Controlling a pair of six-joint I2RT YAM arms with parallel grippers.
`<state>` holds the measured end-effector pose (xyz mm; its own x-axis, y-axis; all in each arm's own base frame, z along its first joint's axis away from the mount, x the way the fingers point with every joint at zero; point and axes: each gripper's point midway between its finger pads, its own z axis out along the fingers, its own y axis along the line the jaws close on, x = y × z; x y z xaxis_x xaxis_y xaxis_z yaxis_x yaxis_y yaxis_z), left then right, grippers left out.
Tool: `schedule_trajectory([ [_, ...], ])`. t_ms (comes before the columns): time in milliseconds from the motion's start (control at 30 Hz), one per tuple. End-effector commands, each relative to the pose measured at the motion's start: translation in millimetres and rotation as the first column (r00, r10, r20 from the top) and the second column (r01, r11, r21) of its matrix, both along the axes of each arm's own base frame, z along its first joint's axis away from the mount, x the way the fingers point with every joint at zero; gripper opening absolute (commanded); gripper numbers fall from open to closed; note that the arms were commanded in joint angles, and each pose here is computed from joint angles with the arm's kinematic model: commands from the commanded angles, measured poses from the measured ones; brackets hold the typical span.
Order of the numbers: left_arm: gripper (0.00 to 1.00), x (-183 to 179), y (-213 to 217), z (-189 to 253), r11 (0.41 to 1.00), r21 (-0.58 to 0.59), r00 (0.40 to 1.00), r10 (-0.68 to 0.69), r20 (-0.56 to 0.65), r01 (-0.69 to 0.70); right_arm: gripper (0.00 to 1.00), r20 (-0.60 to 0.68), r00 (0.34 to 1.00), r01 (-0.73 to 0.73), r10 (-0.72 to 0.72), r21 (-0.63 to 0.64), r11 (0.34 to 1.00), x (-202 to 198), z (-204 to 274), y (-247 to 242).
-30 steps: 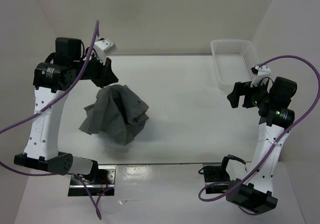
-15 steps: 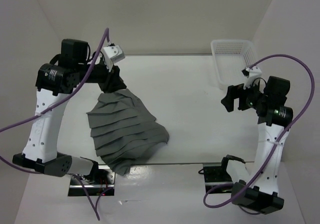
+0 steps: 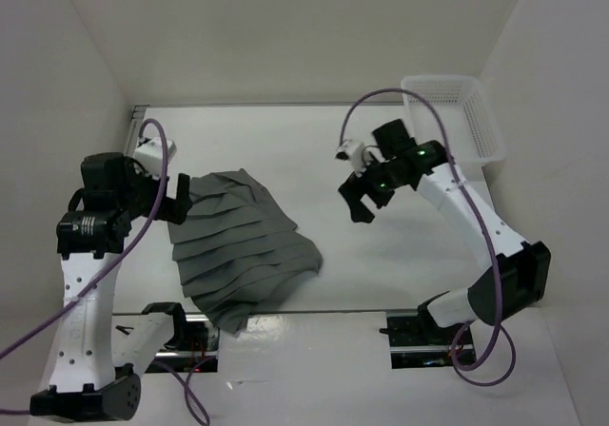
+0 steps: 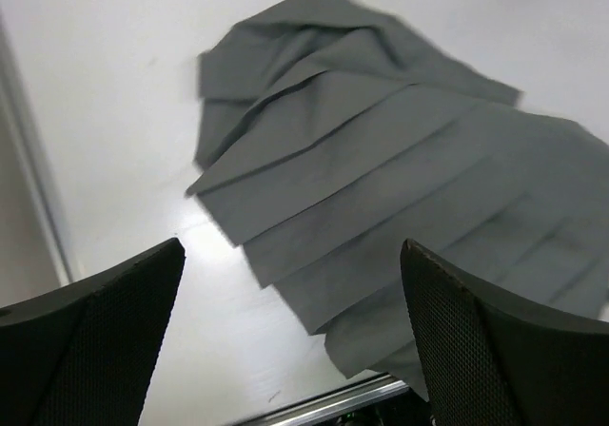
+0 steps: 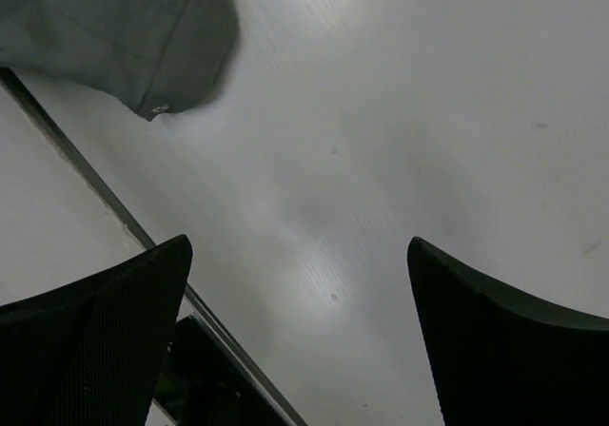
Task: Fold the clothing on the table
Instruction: Flatten the skirt out
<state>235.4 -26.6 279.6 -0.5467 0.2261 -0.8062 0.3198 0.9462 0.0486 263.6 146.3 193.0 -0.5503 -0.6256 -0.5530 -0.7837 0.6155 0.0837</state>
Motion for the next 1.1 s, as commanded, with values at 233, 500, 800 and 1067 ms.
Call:
schedule_trajectory([
  [233,1.00,-3,79,-6,0.919,-0.045,0.915,0.393,0.087,-0.391,0.98,0.071,0.929,-0.339,0.363,-0.227,0.913,-59,-56,97],
  [500,1.00,-8,102,-9,0.870,-0.054,0.865,0.494,0.092,-0.491,0.98,0.217,0.856,-0.385,0.469,-0.338,0.859,-91,-88,141],
  [800,1.00,-13,110,-6,0.850,-0.051,0.842,0.527,0.113,-0.525,0.99,0.264,0.845,-0.373,0.466,-0.333,0.866,-81,-138,167],
  [1067,1.00,-17,115,-4,0.835,-0.053,0.825,0.549,0.133,-0.547,0.56,0.287,0.842,-0.364,0.456,-0.322,0.874,-75,-162,177],
])
